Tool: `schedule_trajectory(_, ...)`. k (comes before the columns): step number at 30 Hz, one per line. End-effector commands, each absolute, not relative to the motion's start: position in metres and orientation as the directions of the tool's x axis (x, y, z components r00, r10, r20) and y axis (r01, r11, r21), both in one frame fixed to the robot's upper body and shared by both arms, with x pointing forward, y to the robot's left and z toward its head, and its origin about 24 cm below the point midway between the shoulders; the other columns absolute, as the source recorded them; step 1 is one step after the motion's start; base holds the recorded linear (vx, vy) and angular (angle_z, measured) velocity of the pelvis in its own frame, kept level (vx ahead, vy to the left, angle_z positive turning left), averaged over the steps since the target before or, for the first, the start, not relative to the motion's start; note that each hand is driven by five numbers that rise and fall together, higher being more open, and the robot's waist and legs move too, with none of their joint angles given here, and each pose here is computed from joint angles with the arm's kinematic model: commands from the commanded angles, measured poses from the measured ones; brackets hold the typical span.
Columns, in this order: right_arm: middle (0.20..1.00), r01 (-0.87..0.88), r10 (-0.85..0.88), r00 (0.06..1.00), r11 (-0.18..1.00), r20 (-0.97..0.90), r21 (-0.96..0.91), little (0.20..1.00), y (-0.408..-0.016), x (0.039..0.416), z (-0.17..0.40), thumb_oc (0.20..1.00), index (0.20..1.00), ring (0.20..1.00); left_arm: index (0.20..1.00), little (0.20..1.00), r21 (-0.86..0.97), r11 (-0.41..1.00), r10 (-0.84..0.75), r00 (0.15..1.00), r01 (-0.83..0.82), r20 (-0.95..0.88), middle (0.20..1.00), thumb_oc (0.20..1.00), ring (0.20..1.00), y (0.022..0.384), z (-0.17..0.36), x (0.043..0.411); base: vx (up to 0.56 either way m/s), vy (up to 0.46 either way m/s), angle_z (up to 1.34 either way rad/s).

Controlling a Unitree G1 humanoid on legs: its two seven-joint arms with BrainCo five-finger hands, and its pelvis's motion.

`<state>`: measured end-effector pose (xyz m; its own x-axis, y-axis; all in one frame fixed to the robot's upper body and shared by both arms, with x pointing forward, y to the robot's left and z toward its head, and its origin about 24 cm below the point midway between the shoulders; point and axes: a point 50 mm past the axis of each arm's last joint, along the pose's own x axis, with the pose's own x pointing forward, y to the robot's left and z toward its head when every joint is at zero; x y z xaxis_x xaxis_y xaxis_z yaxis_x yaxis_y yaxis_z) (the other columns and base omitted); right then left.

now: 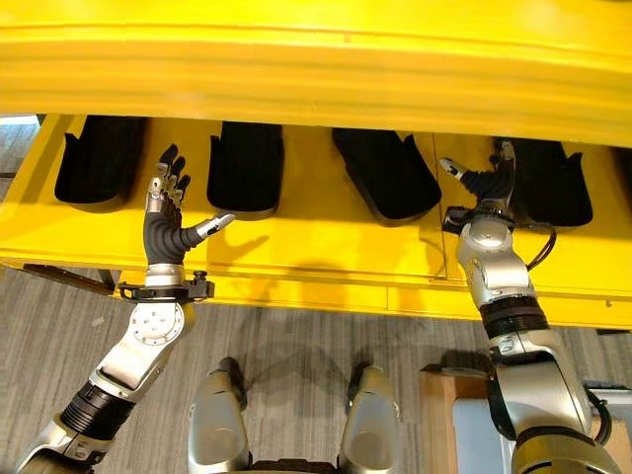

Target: Move parts from the plastic box to the shelf.

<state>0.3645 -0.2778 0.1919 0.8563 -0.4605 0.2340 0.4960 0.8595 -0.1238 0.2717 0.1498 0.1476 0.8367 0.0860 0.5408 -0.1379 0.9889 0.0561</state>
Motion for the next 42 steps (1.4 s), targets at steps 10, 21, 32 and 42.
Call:
schedule_trajectory(10, 1.000, 0.539, -0.491, 0.839, 0.806, 0.235, -0.243, 1.000, -0.302, 0.386, 0.244, 1.000, 1.000, 1.000, 1.000, 1.000, 0.012, 0.998, 0.038, 0.742, -0.063, 0.669, 1.000, 1.000, 1.000, 0.130, 0.170, 0.267, -0.05, 0.017, 0.02)
schedule_trajectory(21, 1.000, 0.491, -0.460, 0.870, 0.767, 0.180, -0.414, 1.000, -0.309, 0.389, 0.243, 1.000, 1.000, 1.000, 1.000, 1.000, 0.007, 0.999, 0.035, 0.736, -0.053, 0.676, 1.000, 1.000, 1.000, 0.128, 0.170, 0.266, 0.00, 0.000, 0.01)
schedule_trajectory(32, 1.000, 0.388, -0.447, 0.886, 0.576, 0.121, -0.719, 1.000, -0.306, 0.394, 0.237, 1.000, 1.000, 1.000, 1.000, 1.000, 0.043, 0.997, 0.021, 0.740, -0.068, 0.672, 1.000, 1.000, 1.000, 0.129, 0.167, 0.269, 0.00, -0.001, 0.02)
schedule_trajectory(42, 1.000, 0.278, -0.496, 0.857, 0.673, -0.140, -0.685, 1.000, -0.315, 0.391, 0.216, 1.000, 1.000, 1.000, 1.000, 1.000, 0.045, 0.997, 0.016, 0.741, -0.062, 0.671, 1.000, 1.000, 1.000, 0.129, 0.165, 0.270, 0.00, 0.000, 0.00)
